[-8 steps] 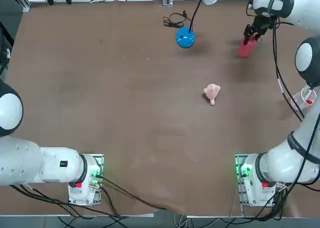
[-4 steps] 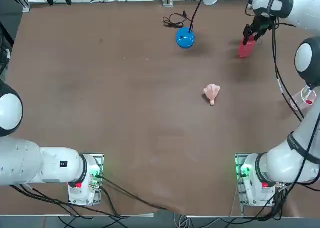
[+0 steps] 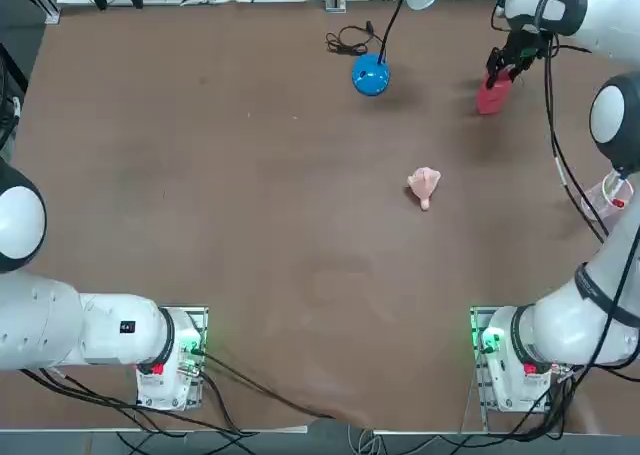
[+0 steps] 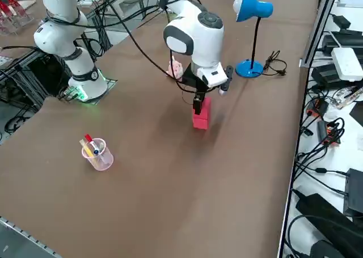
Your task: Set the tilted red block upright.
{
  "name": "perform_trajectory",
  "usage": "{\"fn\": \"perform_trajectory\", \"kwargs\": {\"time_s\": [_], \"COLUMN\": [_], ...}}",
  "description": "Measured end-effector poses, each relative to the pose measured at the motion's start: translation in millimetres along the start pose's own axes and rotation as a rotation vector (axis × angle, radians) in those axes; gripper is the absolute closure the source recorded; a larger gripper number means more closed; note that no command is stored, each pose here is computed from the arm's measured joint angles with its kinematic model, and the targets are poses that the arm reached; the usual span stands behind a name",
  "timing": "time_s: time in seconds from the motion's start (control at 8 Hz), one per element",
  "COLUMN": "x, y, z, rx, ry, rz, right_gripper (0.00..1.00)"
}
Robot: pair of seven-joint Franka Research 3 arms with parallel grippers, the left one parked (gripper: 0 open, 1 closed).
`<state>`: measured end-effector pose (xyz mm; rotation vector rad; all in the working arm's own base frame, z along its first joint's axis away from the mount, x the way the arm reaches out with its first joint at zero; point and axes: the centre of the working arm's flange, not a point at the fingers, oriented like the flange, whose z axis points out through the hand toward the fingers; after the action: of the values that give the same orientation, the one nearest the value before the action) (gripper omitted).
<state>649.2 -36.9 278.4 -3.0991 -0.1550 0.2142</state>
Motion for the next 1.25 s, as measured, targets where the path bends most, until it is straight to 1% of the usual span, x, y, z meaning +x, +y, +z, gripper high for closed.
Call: {"fn": "perform_trajectory", "kwargs": {"time_s": [1.25], "x": [-0.4], "y": [0.9], "z": [-1.6], "rx": [0.0], "ry": [0.002], "rz": [0.006], "right_gripper": [0.29]}}
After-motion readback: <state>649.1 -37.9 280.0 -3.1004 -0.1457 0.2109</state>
